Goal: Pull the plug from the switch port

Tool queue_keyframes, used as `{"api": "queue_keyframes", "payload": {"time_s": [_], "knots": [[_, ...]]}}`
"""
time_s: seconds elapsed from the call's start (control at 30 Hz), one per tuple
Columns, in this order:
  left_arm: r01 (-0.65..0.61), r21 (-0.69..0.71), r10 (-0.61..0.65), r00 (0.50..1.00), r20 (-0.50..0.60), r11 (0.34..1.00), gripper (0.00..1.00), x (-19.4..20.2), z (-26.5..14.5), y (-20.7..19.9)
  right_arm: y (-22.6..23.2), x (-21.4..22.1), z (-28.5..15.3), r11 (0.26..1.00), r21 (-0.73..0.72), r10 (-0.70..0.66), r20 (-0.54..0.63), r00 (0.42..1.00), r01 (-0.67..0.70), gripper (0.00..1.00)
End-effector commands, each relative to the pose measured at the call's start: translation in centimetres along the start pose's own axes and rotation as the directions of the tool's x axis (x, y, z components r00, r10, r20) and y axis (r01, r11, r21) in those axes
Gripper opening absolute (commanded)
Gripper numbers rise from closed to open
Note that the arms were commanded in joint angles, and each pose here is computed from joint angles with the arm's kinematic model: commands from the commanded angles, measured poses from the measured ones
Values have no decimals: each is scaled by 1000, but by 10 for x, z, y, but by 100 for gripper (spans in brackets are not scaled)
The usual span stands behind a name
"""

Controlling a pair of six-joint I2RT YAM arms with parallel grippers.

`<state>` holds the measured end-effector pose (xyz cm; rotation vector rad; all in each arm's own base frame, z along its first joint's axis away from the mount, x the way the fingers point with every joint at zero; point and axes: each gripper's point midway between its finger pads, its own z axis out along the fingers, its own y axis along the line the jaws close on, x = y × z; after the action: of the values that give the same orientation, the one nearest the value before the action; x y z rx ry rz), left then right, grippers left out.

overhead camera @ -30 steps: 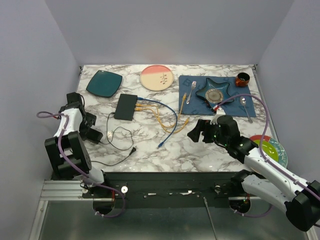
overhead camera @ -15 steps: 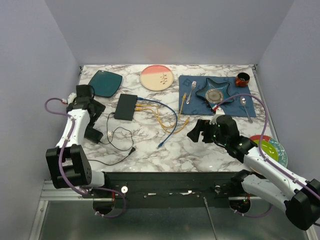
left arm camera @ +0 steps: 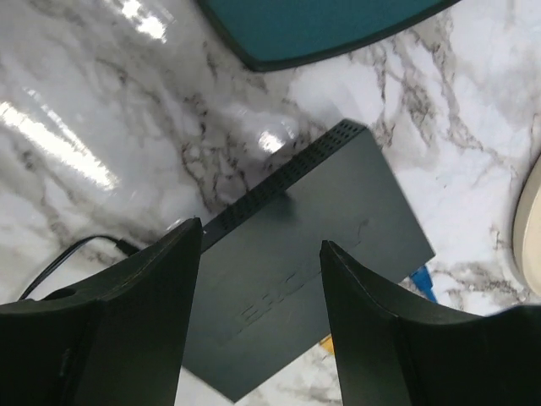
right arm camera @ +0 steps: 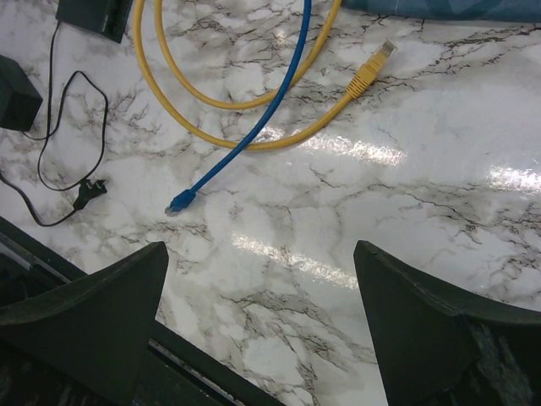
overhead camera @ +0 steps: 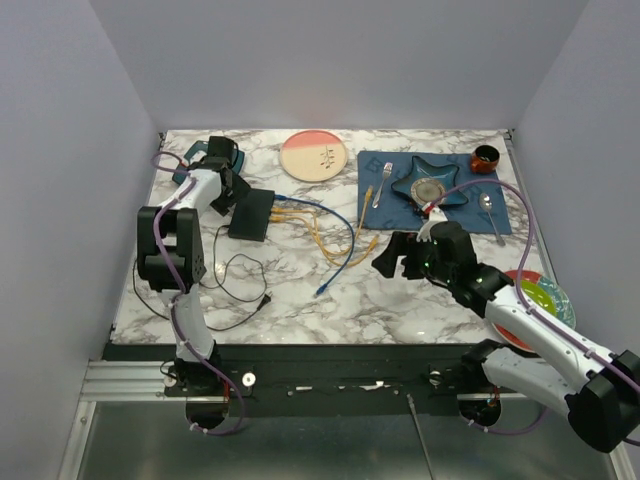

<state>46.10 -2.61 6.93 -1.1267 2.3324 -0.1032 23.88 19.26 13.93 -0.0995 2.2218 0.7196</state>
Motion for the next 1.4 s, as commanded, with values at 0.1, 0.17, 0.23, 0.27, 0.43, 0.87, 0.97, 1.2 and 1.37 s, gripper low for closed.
{"api": "queue_keyframes", "payload": {"time_s": [0.1,0.17,0.23,0.27,0.43,0.87,0.97,1.2,1.37], "knots": [[-11,-36,12,1000,28,999,79,-13,25,-20,11,-10,6,1000,-17,-18,-22,1000,18,100],[-22,-42,23,1000,20,999,81,-11,32,-20,10,-9,9,1000,-13,-18,-36,999,18,100],[-35,-39,35,999,-2,999,81,-4,40,-21,10,-8,12,1000,-15,-20,-42,999,19,100],[-44,-27,43,999,-15,999,81,1,42,-24,9,-6,14,1000,-14,-20,-50,999,19,100],[-94,10,95,991,-95,995,76,37,44,-28,8,-3,17,1000,-11,-14,-62,998,14,100],[-307,233,363,897,-254,923,75,158,10,-31,12,-2,-5,999,-46,2,-12,1000,-3,100],[-348,267,412,878,-242,899,75,169,-4,-35,11,2,-10,999,-45,15,-15,1000,-15,100],[-433,344,523,820,-234,833,75,204,-38,-26,9,13,-15,997,-55,45,-23,999,-46,100],[-486,329,558,811,-174,809,79,194,-64,-2,8,9,-18,998,-50,36,-3,999,-36,100]]}}
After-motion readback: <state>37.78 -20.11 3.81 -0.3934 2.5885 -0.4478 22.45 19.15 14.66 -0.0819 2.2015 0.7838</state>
